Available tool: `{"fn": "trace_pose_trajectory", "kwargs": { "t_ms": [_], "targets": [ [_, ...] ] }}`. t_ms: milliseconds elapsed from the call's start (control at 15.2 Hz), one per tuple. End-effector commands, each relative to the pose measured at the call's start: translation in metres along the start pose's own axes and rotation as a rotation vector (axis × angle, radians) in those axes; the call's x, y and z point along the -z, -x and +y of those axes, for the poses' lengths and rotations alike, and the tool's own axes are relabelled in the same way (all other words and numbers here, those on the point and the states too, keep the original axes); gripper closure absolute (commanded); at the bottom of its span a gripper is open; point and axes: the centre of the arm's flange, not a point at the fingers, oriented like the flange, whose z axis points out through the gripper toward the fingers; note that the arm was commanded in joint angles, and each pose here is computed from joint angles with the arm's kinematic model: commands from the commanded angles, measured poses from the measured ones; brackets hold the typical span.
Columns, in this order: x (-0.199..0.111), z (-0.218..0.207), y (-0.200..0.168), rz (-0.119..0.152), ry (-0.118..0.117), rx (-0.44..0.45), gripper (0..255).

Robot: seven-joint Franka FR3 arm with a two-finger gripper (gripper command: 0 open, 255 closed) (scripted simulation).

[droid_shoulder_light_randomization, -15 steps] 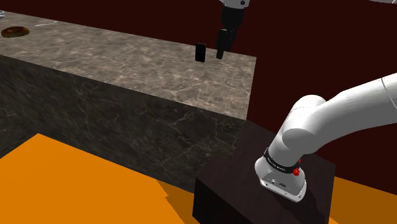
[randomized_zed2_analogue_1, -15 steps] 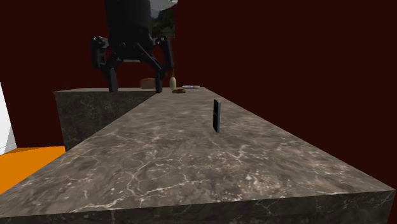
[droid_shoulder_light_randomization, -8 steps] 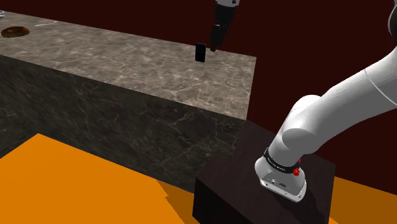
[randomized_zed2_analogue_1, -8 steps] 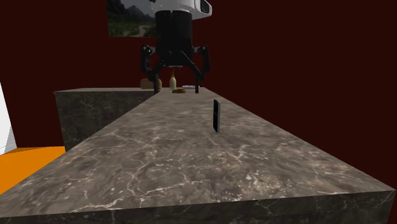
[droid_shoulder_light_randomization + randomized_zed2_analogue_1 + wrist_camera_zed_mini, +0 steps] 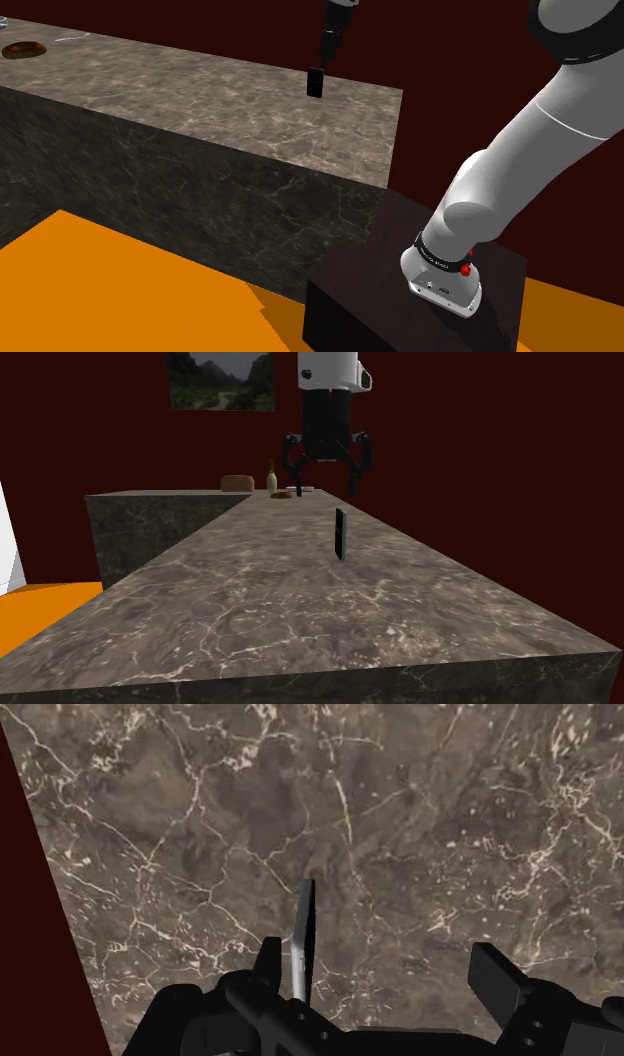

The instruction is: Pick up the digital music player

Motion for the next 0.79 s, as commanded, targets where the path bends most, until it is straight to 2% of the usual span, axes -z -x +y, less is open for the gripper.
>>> {"fn": "trace_pose_trajectory", "kwargs": {
  "t_ms": [0, 132, 726],
  "targets": [
    [-0.002, 0.021, -0.016, 0.015, 0.004, 0.021, 0],
    [-0.004, 0.037, -0.028, 0.026, 0.006, 0.036, 0],
    [-0.044, 0.036, -0.022, 0.026, 0.006, 0.036, 0]
  ]
}}
